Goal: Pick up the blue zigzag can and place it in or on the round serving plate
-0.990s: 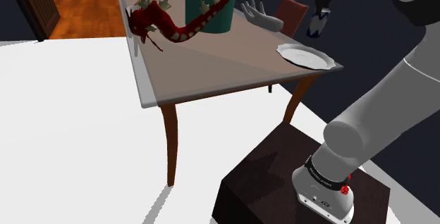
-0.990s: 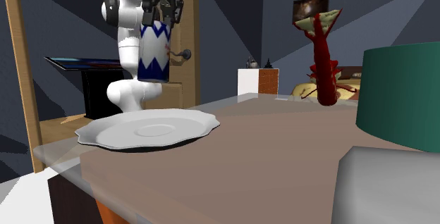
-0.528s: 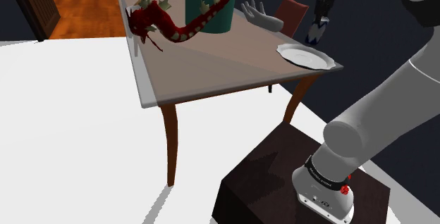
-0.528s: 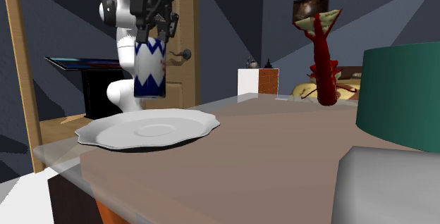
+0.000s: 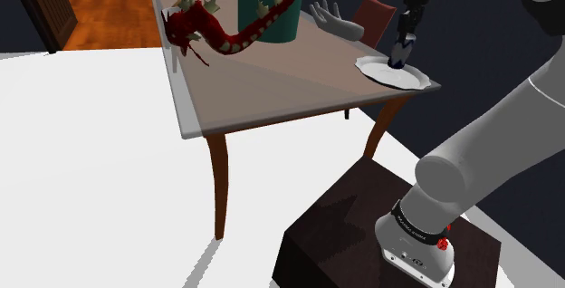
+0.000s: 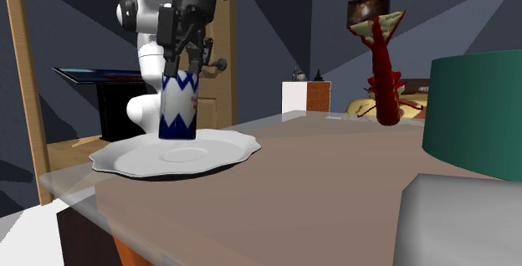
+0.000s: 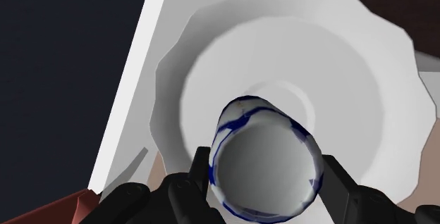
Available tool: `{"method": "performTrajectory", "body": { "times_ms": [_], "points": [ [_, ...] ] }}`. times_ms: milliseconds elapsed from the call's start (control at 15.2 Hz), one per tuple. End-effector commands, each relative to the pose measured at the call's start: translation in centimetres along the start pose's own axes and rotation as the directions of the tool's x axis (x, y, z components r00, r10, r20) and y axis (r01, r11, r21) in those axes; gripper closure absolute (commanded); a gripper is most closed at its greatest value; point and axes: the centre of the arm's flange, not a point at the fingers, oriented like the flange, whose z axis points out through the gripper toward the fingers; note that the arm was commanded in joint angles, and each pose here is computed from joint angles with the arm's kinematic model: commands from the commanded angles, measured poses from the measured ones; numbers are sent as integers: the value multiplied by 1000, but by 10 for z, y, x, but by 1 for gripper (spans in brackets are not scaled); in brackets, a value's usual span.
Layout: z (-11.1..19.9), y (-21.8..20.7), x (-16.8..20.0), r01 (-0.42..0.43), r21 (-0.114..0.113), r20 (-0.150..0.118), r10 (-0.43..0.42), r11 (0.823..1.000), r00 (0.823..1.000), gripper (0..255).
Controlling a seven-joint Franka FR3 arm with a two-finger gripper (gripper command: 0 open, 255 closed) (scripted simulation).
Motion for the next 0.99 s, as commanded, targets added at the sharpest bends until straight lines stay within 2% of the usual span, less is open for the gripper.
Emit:
{"method": "performTrajectory", "body": {
  "times_ms": [0, 330, 792, 858, 924],
  "points": [
    [10, -2, 0, 0, -1, -1, 0, 1000, 1000, 255],
    [33, -6, 3, 0, -1, -1, 0, 1000, 1000, 255],
    [33, -6, 3, 0, -1, -1, 0, 1000, 1000, 255],
    [32, -6, 4, 0, -1, -1, 0, 1000, 1000, 0],
    [32, -6, 4, 0, -1, -1, 0, 1000, 1000, 0]
  ]
}}
